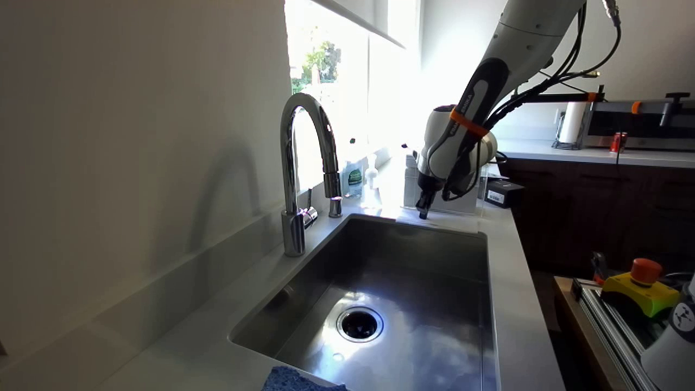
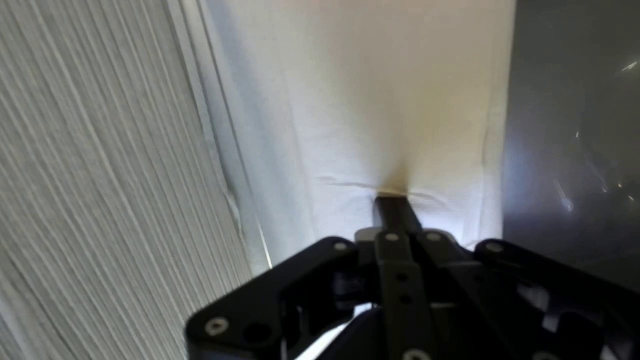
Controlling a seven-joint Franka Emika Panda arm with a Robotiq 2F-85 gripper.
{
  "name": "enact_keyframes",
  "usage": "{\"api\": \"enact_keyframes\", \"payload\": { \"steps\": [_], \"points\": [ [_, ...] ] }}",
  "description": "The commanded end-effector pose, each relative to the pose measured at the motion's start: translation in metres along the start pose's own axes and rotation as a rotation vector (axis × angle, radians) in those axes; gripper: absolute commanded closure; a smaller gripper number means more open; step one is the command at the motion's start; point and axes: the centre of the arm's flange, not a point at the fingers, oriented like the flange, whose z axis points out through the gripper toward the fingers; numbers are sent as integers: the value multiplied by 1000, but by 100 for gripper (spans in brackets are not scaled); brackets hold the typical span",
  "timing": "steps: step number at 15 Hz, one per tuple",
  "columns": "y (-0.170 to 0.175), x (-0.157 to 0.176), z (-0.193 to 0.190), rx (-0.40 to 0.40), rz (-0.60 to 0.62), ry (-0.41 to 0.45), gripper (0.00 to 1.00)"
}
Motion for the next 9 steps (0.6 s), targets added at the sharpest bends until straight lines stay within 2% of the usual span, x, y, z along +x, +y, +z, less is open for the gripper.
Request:
{"api": "enact_keyframes", "payload": {
  "steps": [1, 5, 9],
  "points": [
    [-9, 11, 22, -9, 7, 10, 100],
    [-10, 19, 22, -9, 9, 13, 100],
    [-12, 22, -1, -1, 22, 30, 100]
  ]
}}
